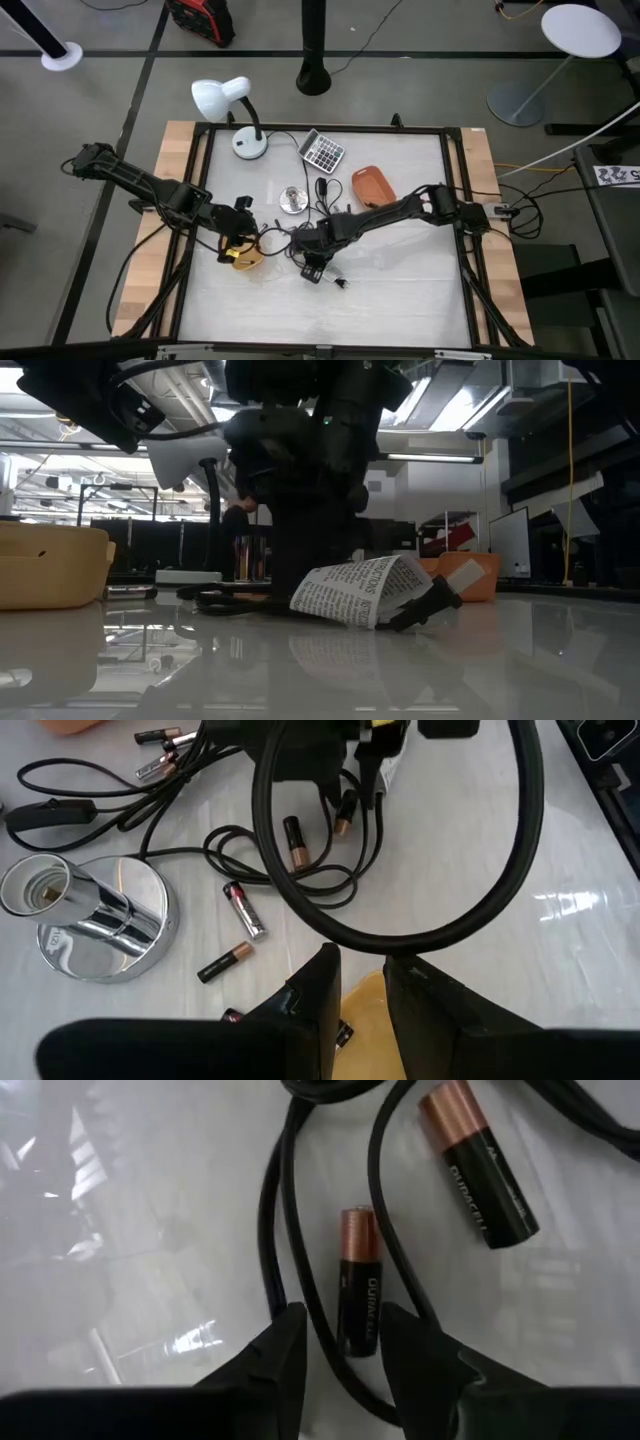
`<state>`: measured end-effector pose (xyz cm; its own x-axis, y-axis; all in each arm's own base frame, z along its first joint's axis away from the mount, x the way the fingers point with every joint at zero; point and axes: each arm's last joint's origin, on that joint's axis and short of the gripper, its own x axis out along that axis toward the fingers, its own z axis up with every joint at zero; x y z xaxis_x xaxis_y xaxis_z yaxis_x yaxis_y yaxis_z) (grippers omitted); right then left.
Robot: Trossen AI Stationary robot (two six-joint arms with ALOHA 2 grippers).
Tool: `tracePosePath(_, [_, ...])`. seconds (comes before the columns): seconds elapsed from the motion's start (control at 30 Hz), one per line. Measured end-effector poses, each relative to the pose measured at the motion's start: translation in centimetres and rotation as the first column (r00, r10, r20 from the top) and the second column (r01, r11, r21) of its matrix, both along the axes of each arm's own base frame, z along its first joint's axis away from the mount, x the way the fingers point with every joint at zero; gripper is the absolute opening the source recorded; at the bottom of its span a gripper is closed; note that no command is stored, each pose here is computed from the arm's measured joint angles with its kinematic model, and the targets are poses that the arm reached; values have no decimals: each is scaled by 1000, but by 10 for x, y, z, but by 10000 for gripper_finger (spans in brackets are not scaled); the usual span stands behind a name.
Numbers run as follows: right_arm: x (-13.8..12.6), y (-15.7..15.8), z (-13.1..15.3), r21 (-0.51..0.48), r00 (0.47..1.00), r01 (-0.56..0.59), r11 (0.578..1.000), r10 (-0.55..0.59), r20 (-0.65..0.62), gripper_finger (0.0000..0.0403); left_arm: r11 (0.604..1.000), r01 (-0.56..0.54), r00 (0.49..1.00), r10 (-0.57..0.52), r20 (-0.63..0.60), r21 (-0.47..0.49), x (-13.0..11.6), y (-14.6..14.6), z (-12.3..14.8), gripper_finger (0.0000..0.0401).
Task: Sort batteries
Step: Put the brown battery into the orange bin
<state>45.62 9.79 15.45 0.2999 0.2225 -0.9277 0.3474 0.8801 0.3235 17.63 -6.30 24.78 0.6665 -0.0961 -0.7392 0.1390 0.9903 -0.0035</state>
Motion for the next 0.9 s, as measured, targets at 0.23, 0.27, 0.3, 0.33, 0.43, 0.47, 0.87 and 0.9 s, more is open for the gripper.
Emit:
tracePosePath(0.23, [2, -1, -9, -35, 1000, 15, 999, -15, -9, 124, 1000, 0, 1000, 0, 0, 0, 0, 0, 0, 72])
tracePosePath(0.27, [2, -1, -9, -35, 1000, 15, 999, -16, -9, 122, 1000, 0, 1000, 0, 1, -1, 0, 0, 0, 72])
tracePosePath(0.3, [2, -1, -9, -38, 1000, 16, 999, -17, -9, 118, 1000, 0, 1000, 0, 1, -1, 0, 0, 0, 72])
tracePosePath(0.33, [2, -1, -9, -44, 1000, 18, 999, -19, -9, 112, 1000, 0, 1000, 0, 1, -1, 0, 0, 0, 72])
tracePosePath(0.43, [1, -1, -10, -58, 1000, 23, 998, -24, -10, 82, 1000, 0, 1000, 0, 2, -1, 0, 0, 0, 72])
tracePosePath(0.47, [1, -2, -10, -60, 1000, 23, 998, -24, -12, 70, 1000, 0, 1000, 0, 2, -1, 0, 0, 0, 72])
tracePosePath(0.87, [1, -2, -10, -62, 1000, 2, 998, -3, -9, 32, 1000, -2, 1000, 2, 3, -3, 0, 0, 0, 72])
tracePosePath(0.9, [1, -2, -10, -58, 1000, 1, 998, -2, -9, 34, 1000, -2, 1000, 2, 4, -4, 0, 0, 0, 72])
